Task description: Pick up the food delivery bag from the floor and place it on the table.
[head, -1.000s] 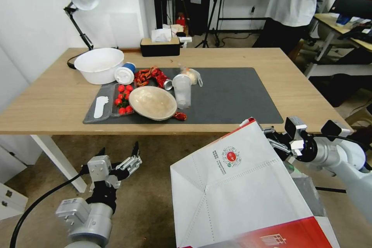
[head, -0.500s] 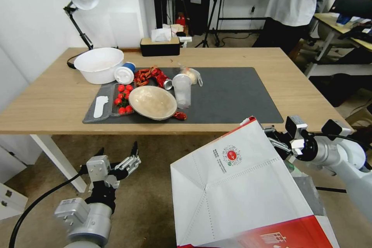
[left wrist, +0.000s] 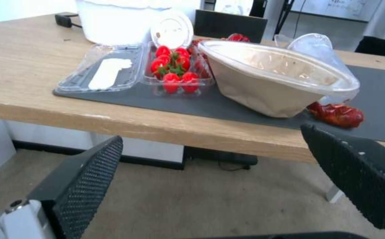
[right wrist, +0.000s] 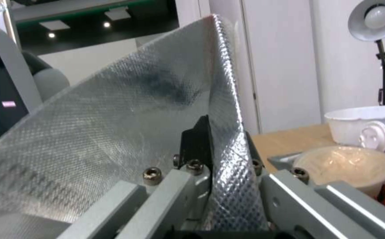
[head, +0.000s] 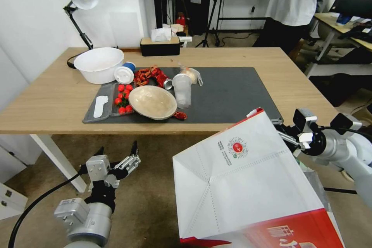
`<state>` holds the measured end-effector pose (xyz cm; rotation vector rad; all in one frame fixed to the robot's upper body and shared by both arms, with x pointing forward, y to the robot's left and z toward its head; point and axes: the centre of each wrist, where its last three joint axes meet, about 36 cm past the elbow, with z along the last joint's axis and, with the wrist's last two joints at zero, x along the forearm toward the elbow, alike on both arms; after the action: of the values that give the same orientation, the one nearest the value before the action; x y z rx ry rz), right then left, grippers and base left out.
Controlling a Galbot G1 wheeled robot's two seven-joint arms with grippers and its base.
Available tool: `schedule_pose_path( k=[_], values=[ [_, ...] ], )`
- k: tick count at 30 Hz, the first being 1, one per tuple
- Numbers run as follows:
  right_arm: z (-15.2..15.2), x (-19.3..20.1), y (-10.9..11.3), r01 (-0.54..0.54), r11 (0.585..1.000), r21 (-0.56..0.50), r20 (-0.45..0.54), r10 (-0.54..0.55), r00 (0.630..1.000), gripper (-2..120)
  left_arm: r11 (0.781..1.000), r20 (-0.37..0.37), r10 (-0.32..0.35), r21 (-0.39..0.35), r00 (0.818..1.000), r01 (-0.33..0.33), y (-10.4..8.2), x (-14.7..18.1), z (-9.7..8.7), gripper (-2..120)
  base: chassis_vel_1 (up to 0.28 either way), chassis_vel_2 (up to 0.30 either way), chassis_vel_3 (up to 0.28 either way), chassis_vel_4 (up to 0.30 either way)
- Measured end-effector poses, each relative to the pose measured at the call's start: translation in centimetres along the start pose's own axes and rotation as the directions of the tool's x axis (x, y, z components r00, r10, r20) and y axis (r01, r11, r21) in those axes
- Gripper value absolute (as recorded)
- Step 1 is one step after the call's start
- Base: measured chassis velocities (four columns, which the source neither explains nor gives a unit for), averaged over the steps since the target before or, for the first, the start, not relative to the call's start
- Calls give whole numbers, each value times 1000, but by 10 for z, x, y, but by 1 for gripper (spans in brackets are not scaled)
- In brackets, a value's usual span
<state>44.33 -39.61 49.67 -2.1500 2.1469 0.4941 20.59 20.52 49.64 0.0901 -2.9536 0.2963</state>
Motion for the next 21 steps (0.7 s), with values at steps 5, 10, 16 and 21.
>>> schedule_pose_path(
  k=[5,10,16,21],
  values=[
    [-14,0,3,-1,1000,3,26,1,1000,0,1000,2,0,-1,1000,0,0,0,0,100,0,0,0,0],
    [-34,-4,9,1,1000,0,81,-1,997,0,1000,-1,2,-7,1000,-2,0,1,1,100,0,0,0,0],
    [-55,-11,9,-24,1000,13,97,23,995,0,1000,-1,0,-8,1000,0,-1,2,1,100,0,0,0,0],
    [-68,-20,8,-90,995,35,110,86,990,0,1000,-1,0,-8,1000,0,-1,2,1,100,0,0,0,0]
  ],
)
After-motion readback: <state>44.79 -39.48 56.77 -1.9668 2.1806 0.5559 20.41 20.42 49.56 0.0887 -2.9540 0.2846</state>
